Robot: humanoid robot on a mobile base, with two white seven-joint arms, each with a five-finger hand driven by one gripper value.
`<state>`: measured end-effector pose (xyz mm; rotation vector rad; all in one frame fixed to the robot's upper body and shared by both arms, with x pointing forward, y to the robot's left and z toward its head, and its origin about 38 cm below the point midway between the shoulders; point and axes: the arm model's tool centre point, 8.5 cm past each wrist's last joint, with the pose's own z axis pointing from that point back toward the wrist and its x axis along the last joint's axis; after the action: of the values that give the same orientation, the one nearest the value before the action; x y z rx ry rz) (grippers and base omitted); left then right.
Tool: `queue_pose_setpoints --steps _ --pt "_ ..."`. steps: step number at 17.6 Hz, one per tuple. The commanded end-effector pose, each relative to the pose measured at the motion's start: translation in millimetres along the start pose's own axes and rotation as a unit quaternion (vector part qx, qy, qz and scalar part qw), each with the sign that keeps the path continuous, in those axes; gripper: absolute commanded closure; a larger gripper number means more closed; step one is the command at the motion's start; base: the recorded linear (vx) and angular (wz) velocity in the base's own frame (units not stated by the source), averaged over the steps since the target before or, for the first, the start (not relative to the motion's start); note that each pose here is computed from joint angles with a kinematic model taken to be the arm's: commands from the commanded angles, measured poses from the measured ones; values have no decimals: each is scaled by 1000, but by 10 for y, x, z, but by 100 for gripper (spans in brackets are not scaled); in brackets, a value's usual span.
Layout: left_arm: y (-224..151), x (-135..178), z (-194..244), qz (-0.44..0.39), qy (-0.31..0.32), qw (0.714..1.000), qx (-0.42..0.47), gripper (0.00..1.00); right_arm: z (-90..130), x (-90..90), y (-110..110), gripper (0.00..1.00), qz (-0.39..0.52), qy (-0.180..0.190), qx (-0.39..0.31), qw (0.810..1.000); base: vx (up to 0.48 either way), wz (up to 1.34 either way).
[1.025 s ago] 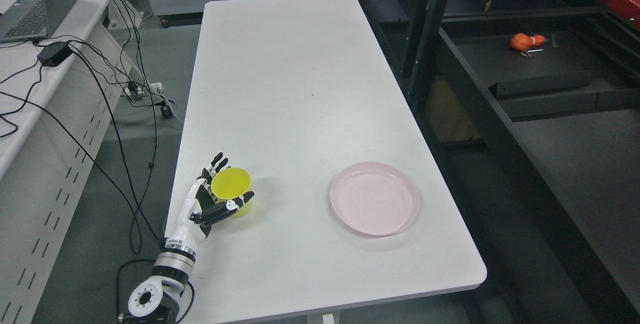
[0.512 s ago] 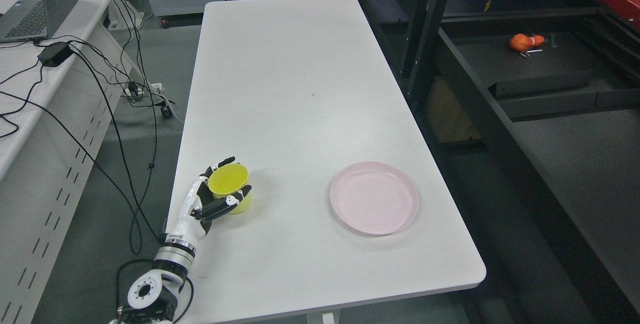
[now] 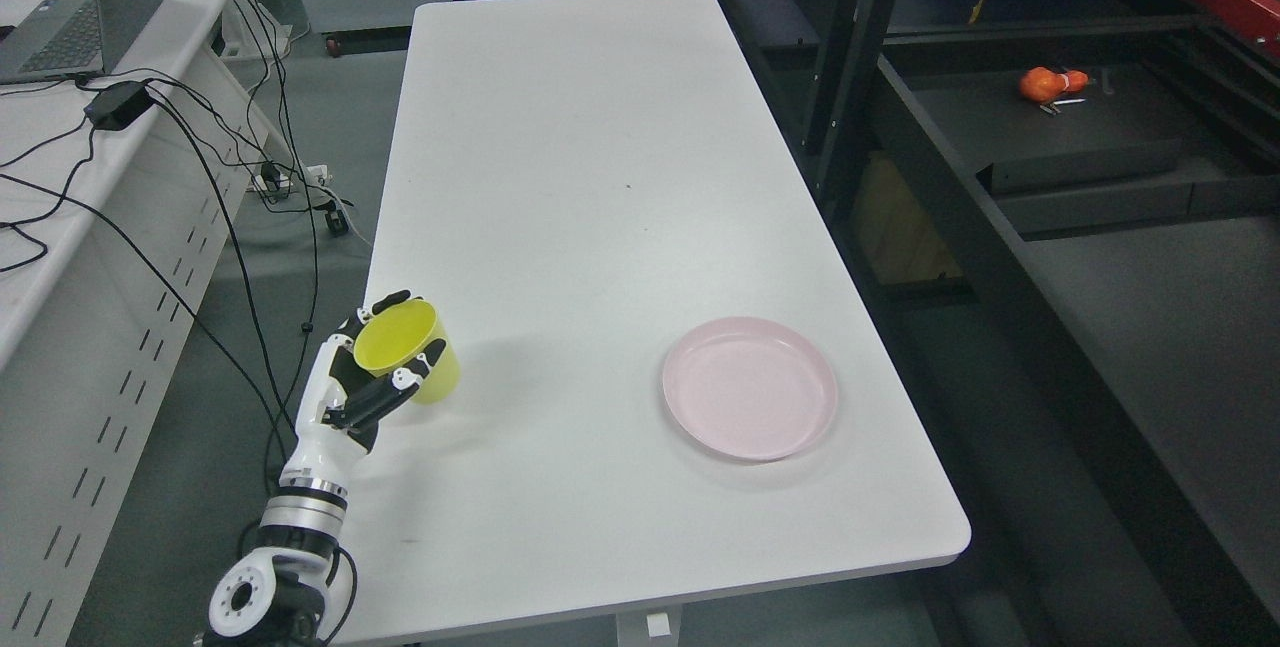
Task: Place yellow IKEA cup on middle right shelf
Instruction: 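Lift the yellow cup off the table with the left hand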
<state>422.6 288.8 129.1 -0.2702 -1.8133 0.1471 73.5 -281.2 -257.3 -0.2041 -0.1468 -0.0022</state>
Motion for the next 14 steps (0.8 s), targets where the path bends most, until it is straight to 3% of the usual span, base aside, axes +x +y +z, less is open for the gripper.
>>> queue_pose_setpoints --steps 1,14 --pt "29 588 178 -12 -78 997 -3 100 -6 -91 -97 1 -2 8 -6 1000 -56 14" --pt "38 535 382 -6 -71 997 -1 99 -6 -91 -97 1 -2 8 -6 1000 -142 -15"
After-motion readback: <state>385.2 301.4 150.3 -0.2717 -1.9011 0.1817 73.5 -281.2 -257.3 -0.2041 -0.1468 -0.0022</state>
